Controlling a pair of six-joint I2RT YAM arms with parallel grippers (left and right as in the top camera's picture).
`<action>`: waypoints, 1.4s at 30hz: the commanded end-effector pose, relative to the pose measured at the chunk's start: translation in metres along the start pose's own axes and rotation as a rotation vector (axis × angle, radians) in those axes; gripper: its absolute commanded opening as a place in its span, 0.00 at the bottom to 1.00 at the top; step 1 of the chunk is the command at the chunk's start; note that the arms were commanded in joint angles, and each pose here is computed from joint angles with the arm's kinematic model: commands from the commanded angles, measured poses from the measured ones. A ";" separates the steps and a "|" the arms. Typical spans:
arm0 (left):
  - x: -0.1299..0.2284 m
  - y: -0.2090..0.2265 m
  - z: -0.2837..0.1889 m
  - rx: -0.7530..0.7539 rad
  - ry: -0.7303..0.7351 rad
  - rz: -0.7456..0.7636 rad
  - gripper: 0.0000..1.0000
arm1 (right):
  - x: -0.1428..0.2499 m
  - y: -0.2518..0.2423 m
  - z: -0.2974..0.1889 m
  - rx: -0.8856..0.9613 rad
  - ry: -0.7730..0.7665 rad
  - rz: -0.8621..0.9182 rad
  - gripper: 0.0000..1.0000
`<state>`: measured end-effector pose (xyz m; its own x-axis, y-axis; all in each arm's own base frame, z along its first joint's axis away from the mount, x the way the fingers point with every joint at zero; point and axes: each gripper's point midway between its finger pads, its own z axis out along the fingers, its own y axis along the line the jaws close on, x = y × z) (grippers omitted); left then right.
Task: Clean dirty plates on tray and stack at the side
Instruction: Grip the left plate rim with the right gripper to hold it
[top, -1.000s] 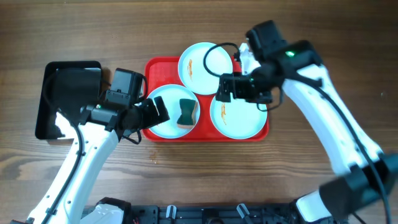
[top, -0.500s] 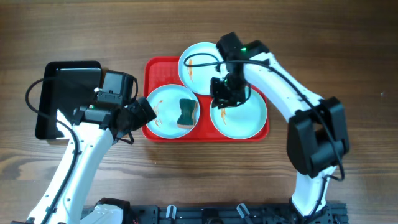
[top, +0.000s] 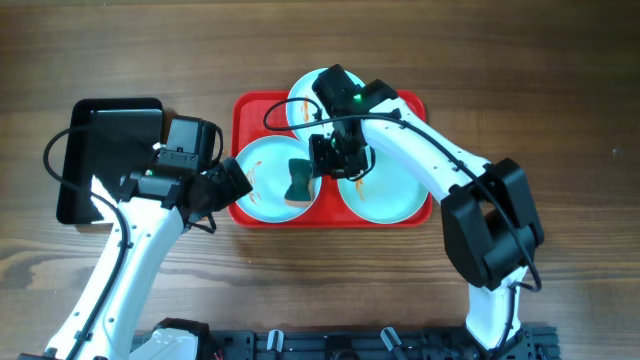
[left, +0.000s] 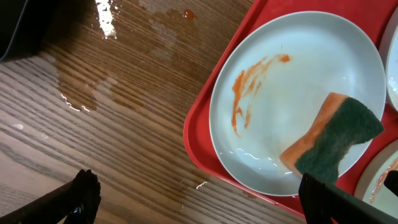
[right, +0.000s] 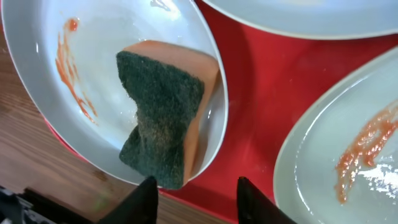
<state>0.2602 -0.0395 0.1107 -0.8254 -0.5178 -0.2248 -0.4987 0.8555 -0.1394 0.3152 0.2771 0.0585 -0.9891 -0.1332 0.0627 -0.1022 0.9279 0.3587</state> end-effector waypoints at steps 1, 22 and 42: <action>0.000 0.005 0.003 -0.020 0.001 -0.021 1.00 | -0.003 -0.009 0.007 0.046 -0.001 0.002 0.39; -0.001 0.004 0.003 -0.017 -0.003 -0.021 1.00 | -0.002 -0.016 0.031 0.045 -0.020 0.015 0.35; -0.008 -0.002 0.003 0.008 -0.031 -0.016 1.00 | 0.002 -0.024 0.044 0.065 -0.028 0.009 0.30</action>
<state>0.2693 -0.0412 0.1132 -0.8162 -0.5195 -0.2529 -0.4928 0.8544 -0.1645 0.3120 0.2735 0.0217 -0.9918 -0.1252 0.0251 -0.1104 0.9394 0.3245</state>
